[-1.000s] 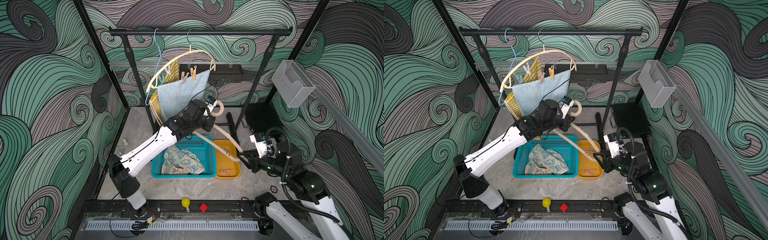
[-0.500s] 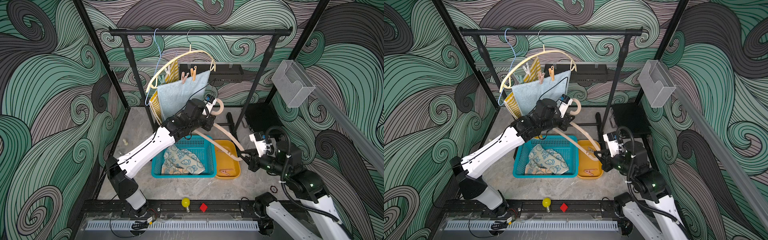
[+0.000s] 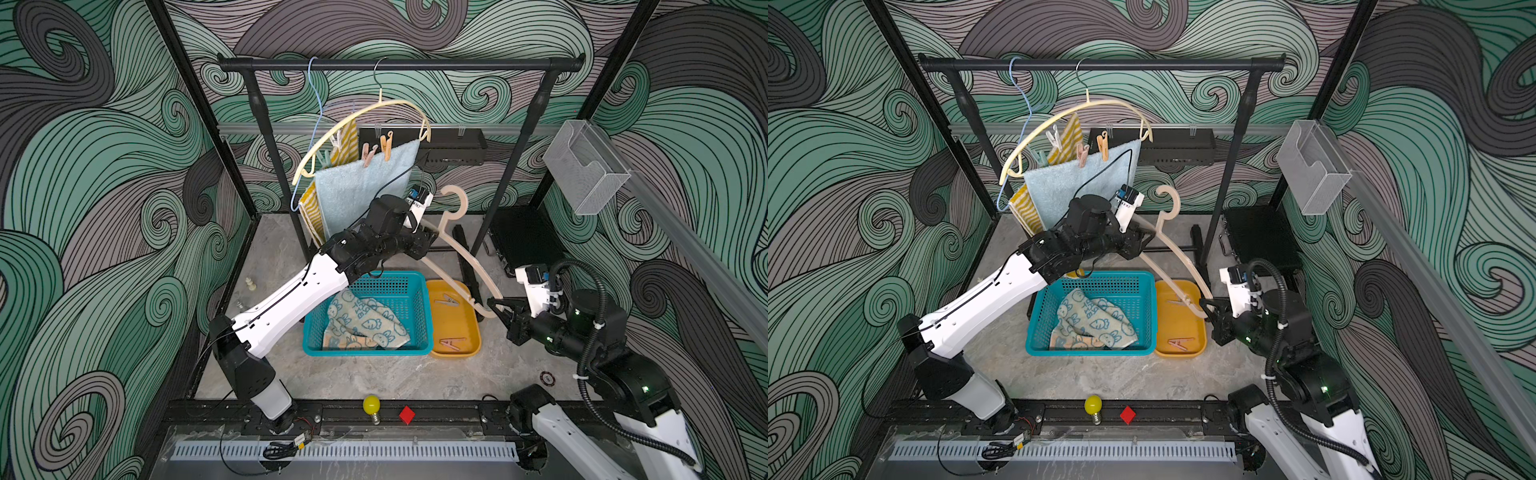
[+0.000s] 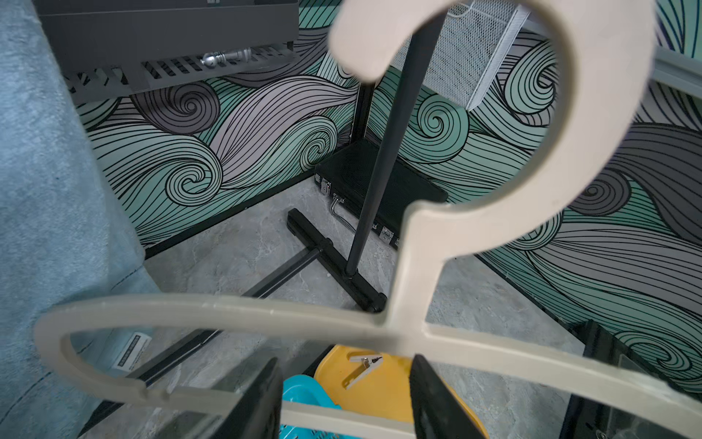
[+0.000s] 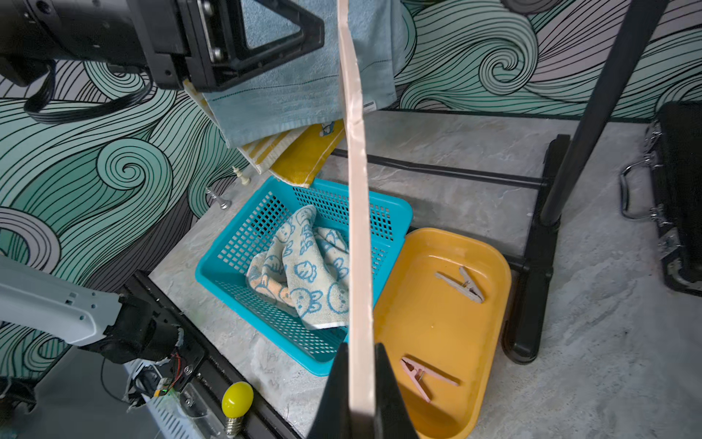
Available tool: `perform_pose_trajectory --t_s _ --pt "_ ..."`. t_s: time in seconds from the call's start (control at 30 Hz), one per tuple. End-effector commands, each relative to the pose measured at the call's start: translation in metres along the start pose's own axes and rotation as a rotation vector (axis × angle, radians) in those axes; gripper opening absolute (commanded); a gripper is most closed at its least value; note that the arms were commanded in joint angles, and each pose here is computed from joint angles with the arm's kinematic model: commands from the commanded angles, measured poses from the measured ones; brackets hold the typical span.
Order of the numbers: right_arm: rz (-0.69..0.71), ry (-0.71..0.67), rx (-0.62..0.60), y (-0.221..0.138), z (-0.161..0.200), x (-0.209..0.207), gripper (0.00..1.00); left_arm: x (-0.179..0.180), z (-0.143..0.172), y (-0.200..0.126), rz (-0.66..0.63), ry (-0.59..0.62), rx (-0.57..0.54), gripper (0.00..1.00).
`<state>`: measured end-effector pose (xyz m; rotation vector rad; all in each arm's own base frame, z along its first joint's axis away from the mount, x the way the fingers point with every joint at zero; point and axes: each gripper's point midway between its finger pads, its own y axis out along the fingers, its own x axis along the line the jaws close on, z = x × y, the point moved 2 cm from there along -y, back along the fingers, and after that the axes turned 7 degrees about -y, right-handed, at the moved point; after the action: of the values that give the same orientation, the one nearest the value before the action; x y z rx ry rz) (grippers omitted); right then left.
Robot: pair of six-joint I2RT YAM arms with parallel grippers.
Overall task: Remove the clothespins securing towels to the hanger
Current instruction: Place the hanger on the clothesline.
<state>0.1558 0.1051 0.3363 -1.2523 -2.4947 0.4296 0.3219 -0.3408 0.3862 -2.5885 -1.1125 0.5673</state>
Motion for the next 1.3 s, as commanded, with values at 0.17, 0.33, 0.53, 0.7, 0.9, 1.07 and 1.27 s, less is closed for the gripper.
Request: perform_pose_trajectory --t_s 0.17,0.33,0.53,0.7,0.9,1.07,1.27 --pt "0.127 -0.081 -0.088 -0.032 -0.025 -0.01 0.0 -0.006 -0.029 -0.048 0.028 -0.033 -0.112 0.54" --pt "0.215 -0.103 -0.121 -0.047 -0.04 -0.019 0.0 0.001 -0.022 -0.055 -0.002 -0.037 -0.113 0.54" --pt "0.323 -0.098 -0.159 -0.058 -0.062 -0.032 0.0 0.005 -0.013 -0.055 -0.019 -0.048 -0.091 0.54" --pt "0.365 -0.088 -0.187 -0.057 -0.083 -0.038 0.0 0.006 -0.01 -0.053 -0.025 -0.064 -0.085 0.54" --pt "0.404 -0.095 -0.225 -0.055 -0.111 -0.044 0.0 0.005 -0.016 -0.068 -0.019 -0.084 -0.113 0.54" --pt "0.415 -0.095 -0.246 -0.049 -0.132 -0.047 0.0 0.006 -0.014 -0.071 -0.02 -0.095 -0.114 0.54" --pt "0.414 -0.098 -0.284 -0.041 -0.158 -0.048 0.0 0.006 -0.014 -0.075 -0.016 -0.102 -0.124 0.54"
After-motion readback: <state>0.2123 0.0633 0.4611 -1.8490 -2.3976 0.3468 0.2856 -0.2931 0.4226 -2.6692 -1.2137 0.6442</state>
